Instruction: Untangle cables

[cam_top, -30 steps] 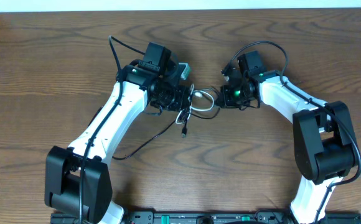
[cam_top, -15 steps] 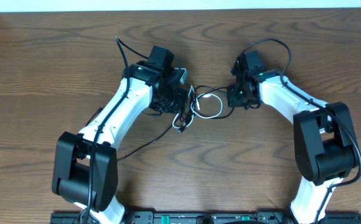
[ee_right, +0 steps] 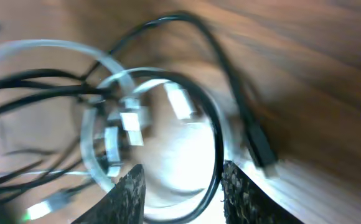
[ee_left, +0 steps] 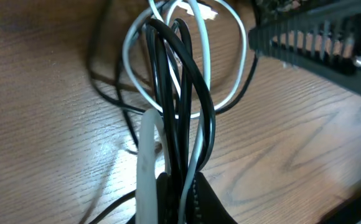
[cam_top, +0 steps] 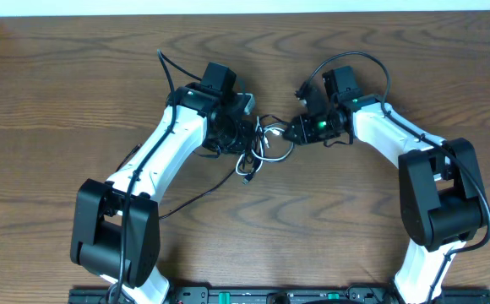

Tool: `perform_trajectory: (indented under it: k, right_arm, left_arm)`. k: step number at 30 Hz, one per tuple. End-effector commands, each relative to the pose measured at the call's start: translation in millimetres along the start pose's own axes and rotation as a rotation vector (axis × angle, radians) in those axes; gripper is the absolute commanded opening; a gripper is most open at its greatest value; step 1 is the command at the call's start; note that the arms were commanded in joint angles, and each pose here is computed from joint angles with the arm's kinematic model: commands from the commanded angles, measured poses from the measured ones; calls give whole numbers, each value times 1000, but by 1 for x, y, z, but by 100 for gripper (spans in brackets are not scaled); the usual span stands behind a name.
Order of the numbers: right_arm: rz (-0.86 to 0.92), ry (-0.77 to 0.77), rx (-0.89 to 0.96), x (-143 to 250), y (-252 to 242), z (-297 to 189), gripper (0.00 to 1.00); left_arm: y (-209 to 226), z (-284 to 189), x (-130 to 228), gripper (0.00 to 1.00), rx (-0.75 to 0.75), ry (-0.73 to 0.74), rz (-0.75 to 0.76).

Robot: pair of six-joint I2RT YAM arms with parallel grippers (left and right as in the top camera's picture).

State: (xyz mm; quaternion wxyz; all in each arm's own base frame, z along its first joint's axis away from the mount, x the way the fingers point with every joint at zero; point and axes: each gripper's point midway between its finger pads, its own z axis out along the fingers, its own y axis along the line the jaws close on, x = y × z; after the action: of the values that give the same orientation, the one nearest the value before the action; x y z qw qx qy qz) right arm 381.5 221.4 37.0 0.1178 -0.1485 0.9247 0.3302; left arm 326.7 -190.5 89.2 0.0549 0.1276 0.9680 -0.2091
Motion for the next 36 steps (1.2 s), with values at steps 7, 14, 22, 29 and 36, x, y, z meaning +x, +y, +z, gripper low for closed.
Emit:
perform_trajectory:
  k: [7, 14, 22, 29, 36]
  right_arm:
    - [115, -50, -338, -23, 48, -20, 43]
    - [203, -69, -340, -31, 41, -26, 53]
    - [195, -73, -324, -31, 39, -25, 55]
    - [196, -74, -321, -31, 38, -25, 55]
    - [209, -56, -319, -27, 39, -23, 55]
  left_arm:
    - [-10, 3, 3, 8, 38, 19, 94]
    - [-21, 7, 7, 13, 46, 32, 140]
    - [-21, 7, 8, 61, 46, 35, 139]
    - [-21, 7, 9, 57, 46, 38, 137]
    - [-21, 7, 9, 19, 46, 38, 136]
